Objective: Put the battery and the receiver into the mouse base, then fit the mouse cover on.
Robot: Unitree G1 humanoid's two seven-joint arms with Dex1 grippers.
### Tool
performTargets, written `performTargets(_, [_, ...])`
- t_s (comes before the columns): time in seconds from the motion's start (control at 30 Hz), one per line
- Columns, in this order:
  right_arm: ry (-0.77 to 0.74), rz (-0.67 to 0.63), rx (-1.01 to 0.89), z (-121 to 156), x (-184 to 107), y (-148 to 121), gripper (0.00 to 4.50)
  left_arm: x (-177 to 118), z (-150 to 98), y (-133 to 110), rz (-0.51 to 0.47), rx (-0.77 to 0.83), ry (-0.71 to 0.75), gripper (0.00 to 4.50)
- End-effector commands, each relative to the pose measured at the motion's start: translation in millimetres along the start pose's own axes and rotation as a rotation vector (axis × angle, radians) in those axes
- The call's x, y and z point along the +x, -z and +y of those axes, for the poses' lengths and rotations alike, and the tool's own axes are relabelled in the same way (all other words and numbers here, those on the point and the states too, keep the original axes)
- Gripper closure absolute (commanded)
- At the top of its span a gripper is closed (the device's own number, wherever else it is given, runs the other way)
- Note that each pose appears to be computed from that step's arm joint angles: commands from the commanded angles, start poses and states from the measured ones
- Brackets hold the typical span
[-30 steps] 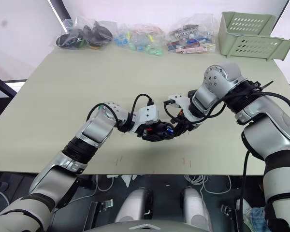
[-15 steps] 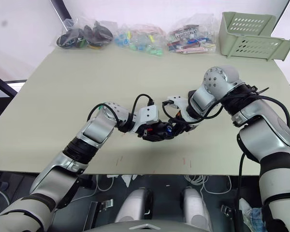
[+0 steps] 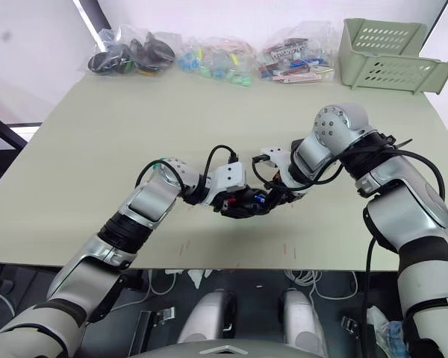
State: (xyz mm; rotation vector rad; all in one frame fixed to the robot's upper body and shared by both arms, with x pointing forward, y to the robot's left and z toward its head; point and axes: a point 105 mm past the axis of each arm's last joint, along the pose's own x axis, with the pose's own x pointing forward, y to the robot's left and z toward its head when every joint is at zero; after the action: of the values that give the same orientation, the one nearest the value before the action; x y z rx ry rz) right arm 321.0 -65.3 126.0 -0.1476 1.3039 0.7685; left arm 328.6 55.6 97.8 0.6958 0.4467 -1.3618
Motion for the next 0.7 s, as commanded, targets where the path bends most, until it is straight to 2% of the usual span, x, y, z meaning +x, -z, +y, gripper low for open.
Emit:
performTargets(0.03, [0.005, -0.029, 0.002, -3, -9, -3, 1.31, 14, -10, 12, 0.033, -0.034, 0.027, 1.58])
performTargets(0.13, [0.010, -0.049, -0.009, -6, -18, -1, 0.04, 14, -9, 12, 0.032, -0.036, 0.026, 1.58])
performTargets(0.37, [-0.019, -0.065, -0.035, -8, -25, 11, 0.04, 15, -9, 12, 0.029, -0.039, 0.026, 1.58])
performTargets(0.47, [-0.005, -0.107, -0.122, -6, -27, 24, 0.04, 16, -8, 11, 0.027, -0.038, 0.024, 1.58])
performTargets(0.57, [0.001, -0.220, -0.111, -14, -25, 37, 0.04, 16, -8, 12, 0.027, -0.040, 0.020, 1.58])
performTargets(0.7, [0.139, -0.370, -0.134, -26, -30, 53, 0.04, 16, -9, 12, 0.025, -0.044, 0.020, 1.58])
